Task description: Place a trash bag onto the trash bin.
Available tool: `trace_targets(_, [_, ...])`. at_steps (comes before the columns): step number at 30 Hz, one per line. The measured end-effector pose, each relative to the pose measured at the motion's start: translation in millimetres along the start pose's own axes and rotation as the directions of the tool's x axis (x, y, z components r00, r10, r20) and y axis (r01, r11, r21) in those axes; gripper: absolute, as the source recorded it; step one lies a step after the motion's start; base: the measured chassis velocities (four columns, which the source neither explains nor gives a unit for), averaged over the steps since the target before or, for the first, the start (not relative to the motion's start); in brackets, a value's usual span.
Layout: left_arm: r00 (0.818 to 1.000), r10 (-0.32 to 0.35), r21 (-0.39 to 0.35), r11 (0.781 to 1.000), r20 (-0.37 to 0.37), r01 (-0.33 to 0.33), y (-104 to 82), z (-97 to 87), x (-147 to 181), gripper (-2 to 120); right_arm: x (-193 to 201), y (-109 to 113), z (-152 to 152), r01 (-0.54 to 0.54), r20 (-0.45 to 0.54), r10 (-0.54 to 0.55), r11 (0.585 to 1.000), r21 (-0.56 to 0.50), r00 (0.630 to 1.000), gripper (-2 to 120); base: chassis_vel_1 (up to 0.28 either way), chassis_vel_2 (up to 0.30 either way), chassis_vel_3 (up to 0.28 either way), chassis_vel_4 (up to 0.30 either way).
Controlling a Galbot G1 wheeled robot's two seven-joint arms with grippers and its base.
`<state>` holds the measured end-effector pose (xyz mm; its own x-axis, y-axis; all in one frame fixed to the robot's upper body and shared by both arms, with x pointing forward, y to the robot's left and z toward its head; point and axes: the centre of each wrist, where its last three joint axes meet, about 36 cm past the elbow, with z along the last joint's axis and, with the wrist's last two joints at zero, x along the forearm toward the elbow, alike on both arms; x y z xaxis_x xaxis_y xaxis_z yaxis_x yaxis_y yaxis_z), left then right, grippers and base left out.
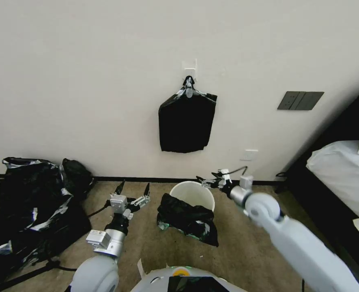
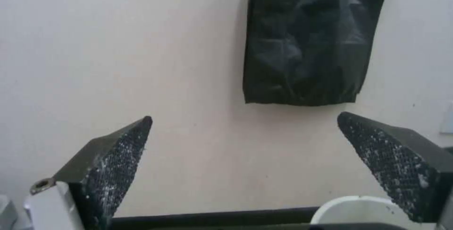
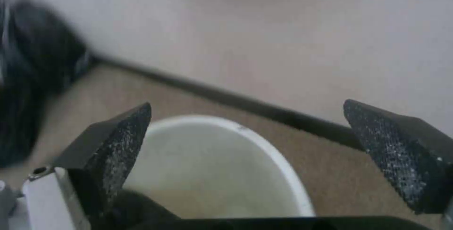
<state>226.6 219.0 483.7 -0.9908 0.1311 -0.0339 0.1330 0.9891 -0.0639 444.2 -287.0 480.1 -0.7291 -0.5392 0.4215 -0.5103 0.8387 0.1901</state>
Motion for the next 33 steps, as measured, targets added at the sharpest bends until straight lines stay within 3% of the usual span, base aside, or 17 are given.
trace_targets(1, [1.0,0.0,0.0,1.0,0.0,0.0,0.0,0.0,0.0,100,0.0,0.0,0.0,0.0,0.0,0.0,1.0,0.0,1.0,100,0.0,0.0,0.0,0.0])
trace_targets(4, [1.0,-0.018,0.011,1.0,-0.003,0.018,-2.5,-6.0,3.0,100,-27.7,-32.3,-22.7,0.072,-0.112,-0.064,0.995,0.074,0.992,100,0.0,0.0,0.0,0.0])
trace_targets(7, [1.0,-0.028,0.01,1.0,-0.007,0.029,-1.9,-7.8,3.5,100,-36.8,-39.9,-27.7,0.101,-0.163,-0.088,0.992,0.073,0.983,100,0.0,0.0,0.0,0.0])
trace_targets(10, [0.997,-0.074,-0.012,0.997,0.008,0.074,6.6,-12.8,0.8,100,-69.1,-59.5,-32.1,0.158,-0.319,-0.114,0.981,0.114,0.941,100,0.0,0.0,0.0,0.0])
trace_targets(20, [0.996,-0.081,-0.011,0.997,0.023,0.081,7.9,-14.6,-1.5,100,-103.4,-68.7,-27.5,0.125,-0.381,-0.067,0.984,0.13,0.922,96,0.0,0.0,0.0,0.0])
trace_targets(33, [0.997,-0.073,-0.012,0.997,0.033,0.074,6.9,-17.8,0.0,100,-115.2,-69.5,-19.9,0.118,-0.401,-0.062,0.986,0.117,0.914,52,0.0,0.0,0.0,0.0])
